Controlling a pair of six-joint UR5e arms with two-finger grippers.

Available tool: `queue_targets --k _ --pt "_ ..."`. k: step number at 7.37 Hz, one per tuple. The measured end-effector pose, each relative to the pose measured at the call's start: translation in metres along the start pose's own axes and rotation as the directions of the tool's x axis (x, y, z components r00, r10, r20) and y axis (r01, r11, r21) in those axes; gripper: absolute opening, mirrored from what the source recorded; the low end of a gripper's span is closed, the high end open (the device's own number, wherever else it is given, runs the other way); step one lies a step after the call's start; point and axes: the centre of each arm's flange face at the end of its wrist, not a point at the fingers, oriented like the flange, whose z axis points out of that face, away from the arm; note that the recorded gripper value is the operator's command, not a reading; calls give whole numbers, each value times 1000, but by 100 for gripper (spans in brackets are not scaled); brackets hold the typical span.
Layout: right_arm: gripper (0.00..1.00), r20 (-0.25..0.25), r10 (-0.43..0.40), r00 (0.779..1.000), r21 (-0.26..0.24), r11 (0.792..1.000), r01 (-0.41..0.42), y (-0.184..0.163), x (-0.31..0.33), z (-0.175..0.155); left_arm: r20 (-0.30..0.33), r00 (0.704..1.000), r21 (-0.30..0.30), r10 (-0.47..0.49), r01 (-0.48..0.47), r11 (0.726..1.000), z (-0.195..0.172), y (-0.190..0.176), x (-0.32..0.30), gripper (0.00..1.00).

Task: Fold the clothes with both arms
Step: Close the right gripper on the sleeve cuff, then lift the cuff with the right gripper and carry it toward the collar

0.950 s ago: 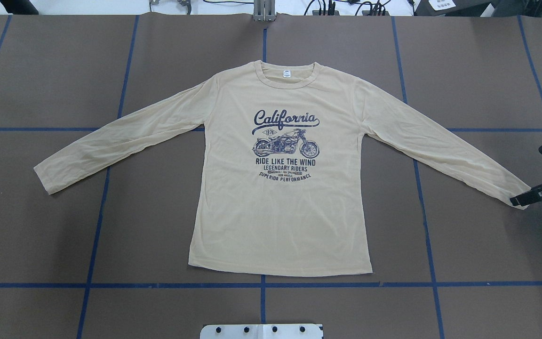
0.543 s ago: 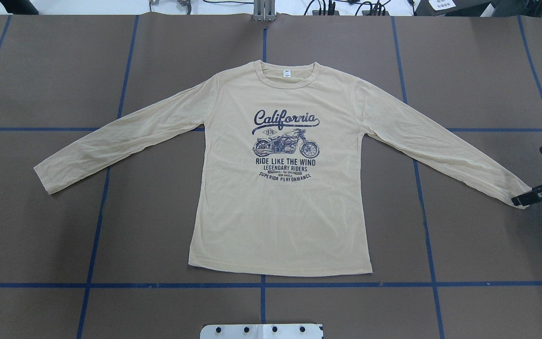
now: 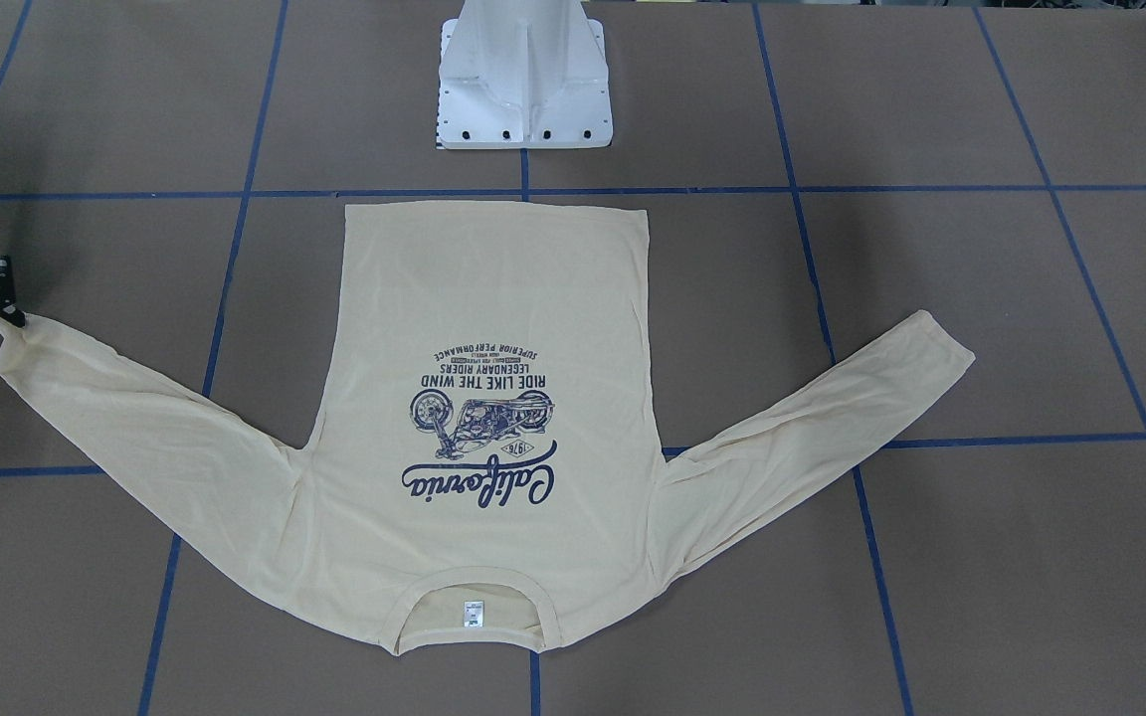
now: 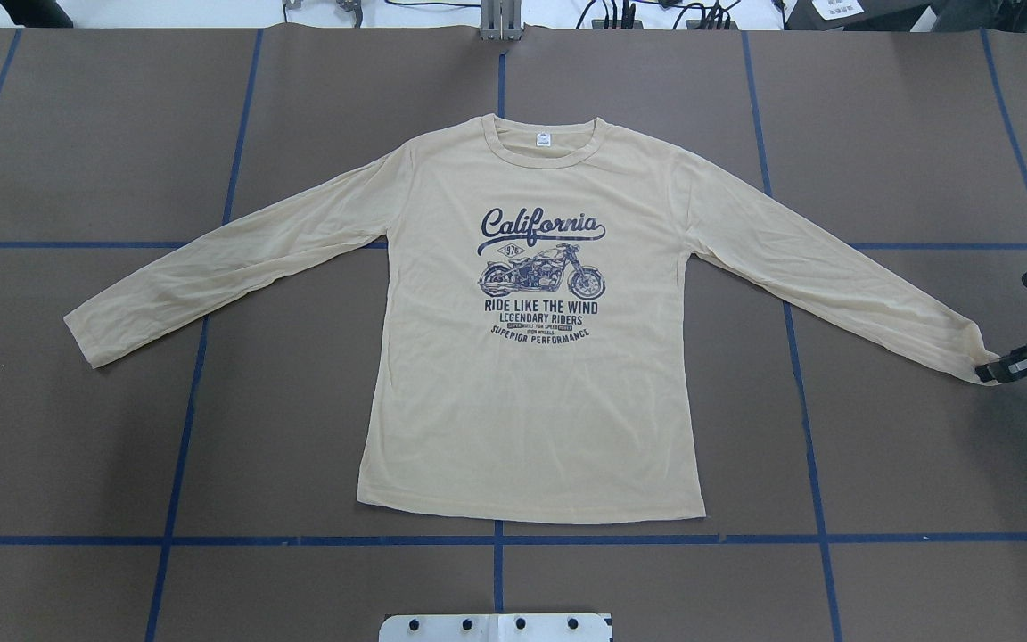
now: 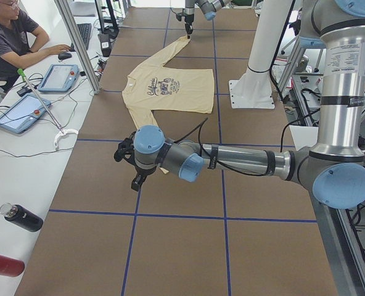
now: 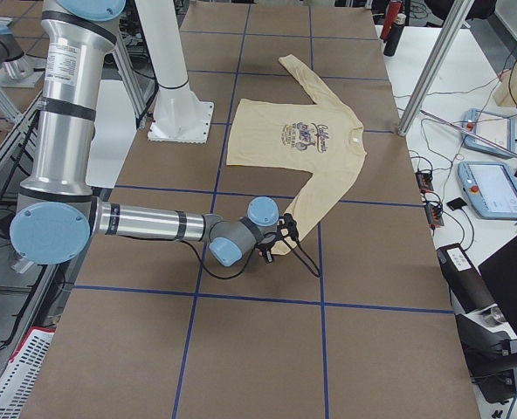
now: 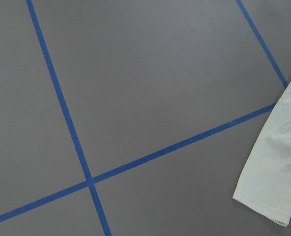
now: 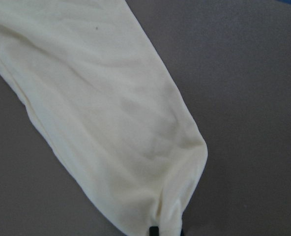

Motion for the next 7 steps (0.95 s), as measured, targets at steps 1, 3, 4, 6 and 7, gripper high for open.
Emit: queue_targets --k 1,3,4,6,7 --pt "0 7 -1 1000 7 1000 1 -2 -2 -4 -2 1000 0 -1 1 1000 0 0 0 100" --pt "0 23 -8 1000 32 999 8 -10 -11 -17 -21 1000 -1 -4 4 1000 0 0 2 100" --pt "0 52 3 999 51 999 -6 -23 -25 -25 -27 1000 -2 -5 5 1000 0 1 2 100" --pt "0 146 103 984 108 987 -119 -85 -76 -47 -33 999 -3 -7 7 1000 0 1 2 99" --pt "0 191 145 971 133 976 -173 -124 -105 -58 -40 999 -3 -7 7 1000 1 1 2 99"
